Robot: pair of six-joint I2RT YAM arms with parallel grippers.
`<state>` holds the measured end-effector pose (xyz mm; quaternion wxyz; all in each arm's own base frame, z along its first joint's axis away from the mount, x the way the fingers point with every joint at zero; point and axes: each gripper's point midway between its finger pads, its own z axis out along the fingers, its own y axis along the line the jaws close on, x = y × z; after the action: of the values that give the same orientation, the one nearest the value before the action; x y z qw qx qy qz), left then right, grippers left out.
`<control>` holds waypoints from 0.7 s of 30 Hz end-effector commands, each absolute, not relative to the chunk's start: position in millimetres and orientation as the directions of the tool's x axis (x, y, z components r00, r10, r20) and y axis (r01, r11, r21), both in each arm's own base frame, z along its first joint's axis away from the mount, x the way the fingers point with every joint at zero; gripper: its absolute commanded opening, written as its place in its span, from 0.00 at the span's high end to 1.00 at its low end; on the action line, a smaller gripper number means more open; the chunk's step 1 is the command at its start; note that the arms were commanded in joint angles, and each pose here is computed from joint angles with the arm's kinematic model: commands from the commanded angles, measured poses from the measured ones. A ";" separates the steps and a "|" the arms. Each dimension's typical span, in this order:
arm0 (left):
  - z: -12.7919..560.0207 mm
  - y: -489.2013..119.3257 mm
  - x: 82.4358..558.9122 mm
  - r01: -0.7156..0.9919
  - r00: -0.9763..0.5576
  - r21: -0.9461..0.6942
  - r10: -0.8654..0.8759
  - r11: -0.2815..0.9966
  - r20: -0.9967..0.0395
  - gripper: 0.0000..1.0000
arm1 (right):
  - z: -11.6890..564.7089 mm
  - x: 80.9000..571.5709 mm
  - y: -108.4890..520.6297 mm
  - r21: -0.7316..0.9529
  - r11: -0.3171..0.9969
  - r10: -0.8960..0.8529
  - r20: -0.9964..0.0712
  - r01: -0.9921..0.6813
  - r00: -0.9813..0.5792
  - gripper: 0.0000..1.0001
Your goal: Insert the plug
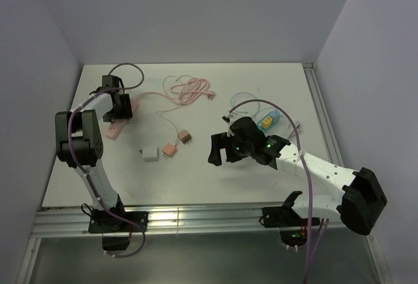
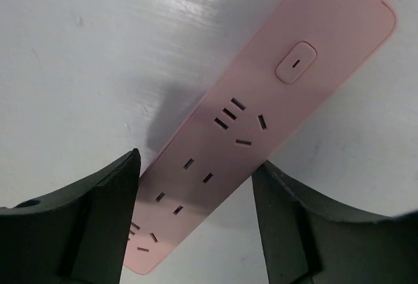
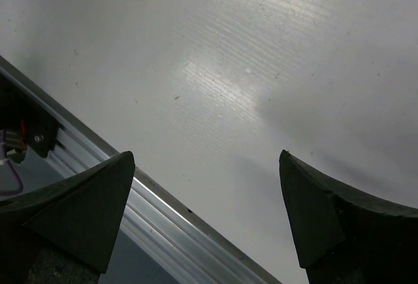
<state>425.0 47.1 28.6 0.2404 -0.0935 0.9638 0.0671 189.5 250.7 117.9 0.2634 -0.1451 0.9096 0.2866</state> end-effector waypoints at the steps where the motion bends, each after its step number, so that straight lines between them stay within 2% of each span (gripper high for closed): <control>1: 6.2 -15.6 378.8 -0.336 -0.885 -0.118 -0.356 0.934 -0.299 0.42 | 128.6 209.0 250.5 0.418 0.816 -0.089 -0.592 -0.400 -0.801 0.02; 2: 4.4 -32.4 371.9 -0.320 -0.899 -0.117 -0.341 0.940 -0.275 0.45 | 127.1 209.5 251.3 0.417 0.818 -0.090 -0.588 -0.396 -0.804 0.02; 3: 0.2 -38.1 366.0 -0.387 -0.882 -0.126 -0.407 0.913 -0.239 0.59 | 126.0 211.2 251.8 0.419 0.820 -0.085 -0.584 -0.389 -0.807 0.02; 6: -10.6 -66.9 346.7 -0.428 -0.873 -0.177 -0.456 0.886 -0.171 0.76 | 122.5 215.2 250.5 0.405 0.837 -0.078 -0.576 -0.367 -0.814 0.02; 8: -18.1 -97.2 328.9 -0.379 -0.900 -0.155 -0.402 0.912 -0.168 0.77 | 122.6 221.2 249.7 0.393 0.851 -0.064 -0.581 -0.349 -0.811 0.02; 9: -17.5 -109.1 324.1 -0.411 -0.885 -0.159 -0.435 0.898 -0.169 0.78 | 120.9 224.4 250.7 0.388 0.857 -0.063 -0.577 -0.340 -0.815 0.01; 11: -26.5 -144.3 297.2 -0.392 -0.901 -0.189 -0.418 0.900 -0.120 0.79 | 120.2 231.9 249.2 0.372 0.872 -0.050 -0.579 -0.319 -0.814 0.02; 15: -37.2 -197.5 271.7 -0.426 -0.886 -0.296 -0.460 0.855 -0.052 0.98 | 125.5 250.5 253.6 0.335 0.892 -0.052 -0.589 -0.302 -0.806 0.02; 18: -44.2 -229.3 242.5 -0.391 -0.910 -0.319 -0.414 0.863 -0.004 1.00 | 130.9 257.9 256.0 0.320 0.899 -0.055 -0.593 -0.298 -0.804 0.02; 21: -37.6 -254.7 231.5 -0.365 -0.919 -0.368 -0.393 0.855 -0.003 1.00 | 129.9 265.7 249.9 0.294 0.917 -0.043 -0.600 -0.270 -0.799 0.03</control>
<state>374.6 -87.9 19.8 0.3529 -0.1951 0.9110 0.0861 250.3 257.5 117.5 0.2815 -0.0963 0.9320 0.2071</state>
